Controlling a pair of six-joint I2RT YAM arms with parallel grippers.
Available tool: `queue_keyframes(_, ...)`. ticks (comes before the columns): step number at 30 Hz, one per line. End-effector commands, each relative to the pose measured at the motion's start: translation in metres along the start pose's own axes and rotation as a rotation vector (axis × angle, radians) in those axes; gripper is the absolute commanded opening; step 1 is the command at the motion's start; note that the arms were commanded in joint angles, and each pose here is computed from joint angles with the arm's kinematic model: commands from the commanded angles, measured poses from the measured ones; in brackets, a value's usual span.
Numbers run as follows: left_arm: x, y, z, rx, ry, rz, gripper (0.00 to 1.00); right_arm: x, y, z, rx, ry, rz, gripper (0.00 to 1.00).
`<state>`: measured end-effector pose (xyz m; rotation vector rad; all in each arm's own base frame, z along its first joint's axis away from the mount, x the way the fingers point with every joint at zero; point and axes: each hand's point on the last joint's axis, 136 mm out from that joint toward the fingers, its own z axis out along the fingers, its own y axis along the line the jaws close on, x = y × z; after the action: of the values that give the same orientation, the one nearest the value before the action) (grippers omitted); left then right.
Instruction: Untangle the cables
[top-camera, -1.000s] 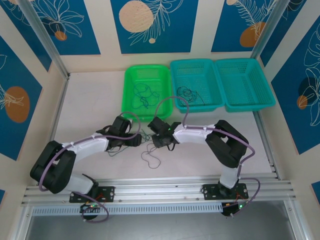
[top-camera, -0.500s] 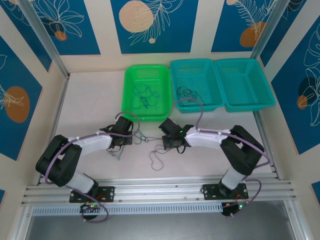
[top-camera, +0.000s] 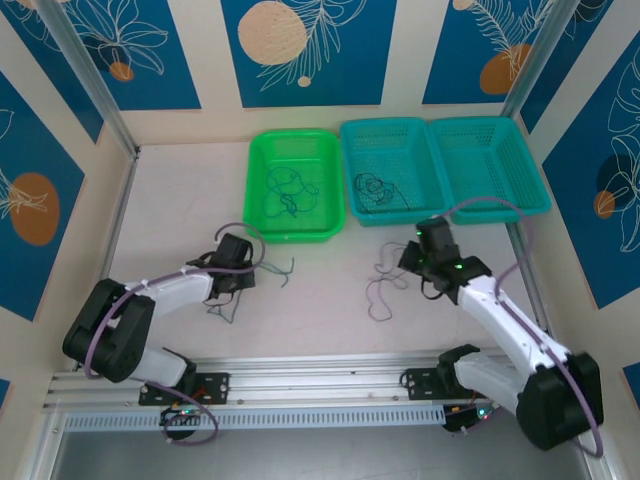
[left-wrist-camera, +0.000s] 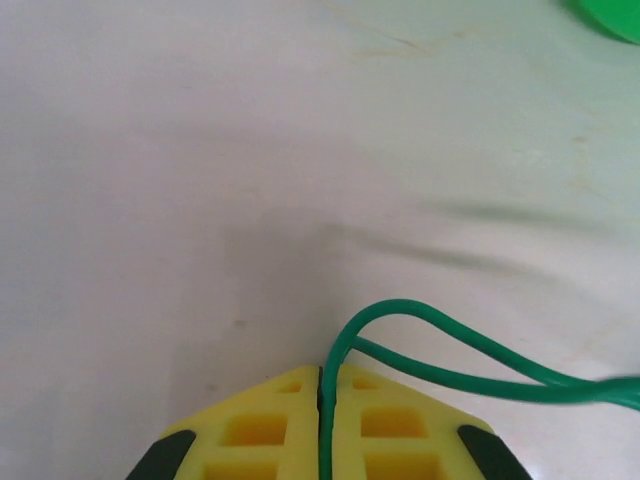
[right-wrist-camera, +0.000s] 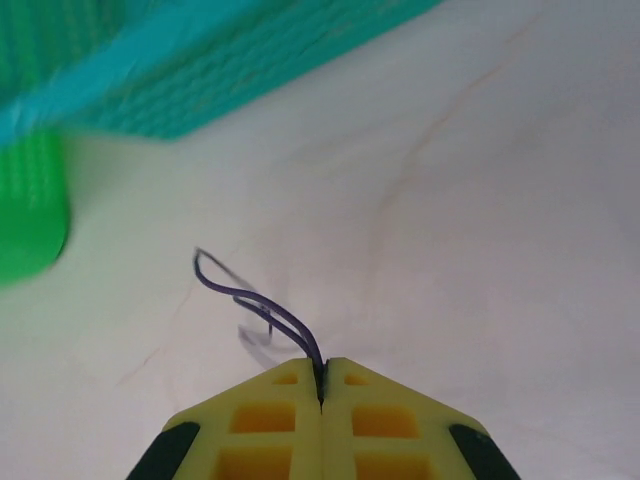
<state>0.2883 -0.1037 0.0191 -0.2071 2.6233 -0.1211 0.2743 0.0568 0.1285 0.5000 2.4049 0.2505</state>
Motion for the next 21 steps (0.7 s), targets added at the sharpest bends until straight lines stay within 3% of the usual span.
queue_keyframes(1, 0.009, 0.025, -0.003, -0.086, 0.023, -0.025, 0.0, -0.003, -0.033, -0.016, 0.087, -0.004, 0.077, 0.0)
queue_keyframes(5, 0.005, 0.025, -0.005, -0.066, 0.013, -0.031, 0.0, -0.021, -0.021, -0.034, -0.043, -0.034, 0.129, 0.0)
queue_keyframes(6, 0.004, 0.021, -0.006, -0.044, 0.01, -0.022, 0.04, -0.026, -0.01, -0.041, -0.099, -0.033, 0.126, 0.0)
queue_keyframes(7, 0.002, 0.017, -0.007, -0.018, 0.003, -0.018, 0.16, -0.03, 0.001, -0.048, -0.145, -0.034, 0.121, 0.0)
queue_keyframes(9, -0.005, 0.008, -0.014, 0.036, -0.03, -0.018, 0.51, -0.041, 0.02, -0.065, -0.223, -0.041, 0.123, 0.0)
queue_keyframes(12, -0.02, 0.002, -0.035, 0.086, -0.11, -0.018, 0.77, -0.065, 0.039, -0.09, -0.29, -0.077, 0.125, 0.0)
queue_keyframes(15, -0.039, -0.004, -0.063, 0.133, -0.196, -0.012, 0.87, -0.089, 0.058, -0.112, -0.34, -0.109, 0.107, 0.0)
queue_keyframes(21, -0.063, -0.033, -0.121, 0.314, -0.29, 0.021, 0.89, -0.139, 0.092, -0.131, -0.391, -0.178, 0.059, 0.0)
